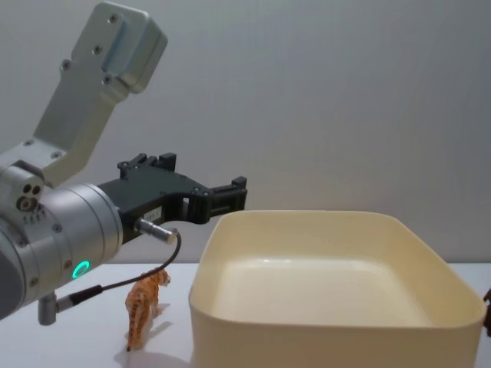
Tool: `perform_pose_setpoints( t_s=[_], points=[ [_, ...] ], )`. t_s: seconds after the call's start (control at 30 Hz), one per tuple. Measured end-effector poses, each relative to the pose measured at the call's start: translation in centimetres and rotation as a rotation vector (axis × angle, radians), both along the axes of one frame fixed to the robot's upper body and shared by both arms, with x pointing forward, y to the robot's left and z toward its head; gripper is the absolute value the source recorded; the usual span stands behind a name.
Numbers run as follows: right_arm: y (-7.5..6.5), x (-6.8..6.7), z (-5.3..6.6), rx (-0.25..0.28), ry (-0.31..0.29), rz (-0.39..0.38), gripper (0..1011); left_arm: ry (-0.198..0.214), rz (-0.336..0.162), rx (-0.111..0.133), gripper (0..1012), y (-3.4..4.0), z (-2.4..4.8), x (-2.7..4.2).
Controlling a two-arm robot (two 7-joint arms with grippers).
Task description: Pick up the toy alternately with two hands and place it into the central storage box.
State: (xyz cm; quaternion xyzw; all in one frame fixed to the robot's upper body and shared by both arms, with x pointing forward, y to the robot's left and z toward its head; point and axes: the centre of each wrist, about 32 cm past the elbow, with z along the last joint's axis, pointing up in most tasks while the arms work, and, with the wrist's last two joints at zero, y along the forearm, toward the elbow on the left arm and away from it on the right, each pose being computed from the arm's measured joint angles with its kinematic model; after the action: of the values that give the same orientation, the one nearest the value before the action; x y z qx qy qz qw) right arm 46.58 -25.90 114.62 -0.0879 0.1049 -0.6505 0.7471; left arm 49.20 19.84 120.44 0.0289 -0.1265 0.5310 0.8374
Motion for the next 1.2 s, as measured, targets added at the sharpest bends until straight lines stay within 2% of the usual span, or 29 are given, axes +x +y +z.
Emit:
perform_pose_setpoints(
  t_s=[0.23,0.43,0.53,0.57,0.87,0.9,0.97,1.2],
  points=[
    [0.3,0.0,0.6,0.011,-0.039,0.028,337,0.0,0.0,0.0,1001,0.0,0.0,0.0],
    [0.7,0.1,1.6,0.032,-0.096,0.051,337,0.0,0.0,0.0,1001,0.0,0.0,0.0],
    [1.1,0.3,2.7,0.052,-0.141,0.067,337,0.0,0.0,0.0,1001,0.0,0.0,0.0],
    [1.1,0.3,2.7,0.052,-0.141,0.067,337,0.0,0.0,0.0,1001,0.0,0.0,0.0],
    [2.7,2.1,6.8,0.118,-0.265,0.126,337,0.0,0.0,0.0,1001,0.0,0.0,0.0],
    [2.7,2.1,6.8,0.118,-0.265,0.126,337,0.0,0.0,0.0,1001,0.0,0.0,0.0],
    [3.3,2.8,7.8,0.129,-0.285,0.149,338,0.0,0.0,0.0,1001,0.0,0.0,0.0],
    [4.4,4.2,8.9,0.117,-0.276,0.192,337,0.0,0.0,0.0,1001,0.0,0.0,0.0]
  ],
)
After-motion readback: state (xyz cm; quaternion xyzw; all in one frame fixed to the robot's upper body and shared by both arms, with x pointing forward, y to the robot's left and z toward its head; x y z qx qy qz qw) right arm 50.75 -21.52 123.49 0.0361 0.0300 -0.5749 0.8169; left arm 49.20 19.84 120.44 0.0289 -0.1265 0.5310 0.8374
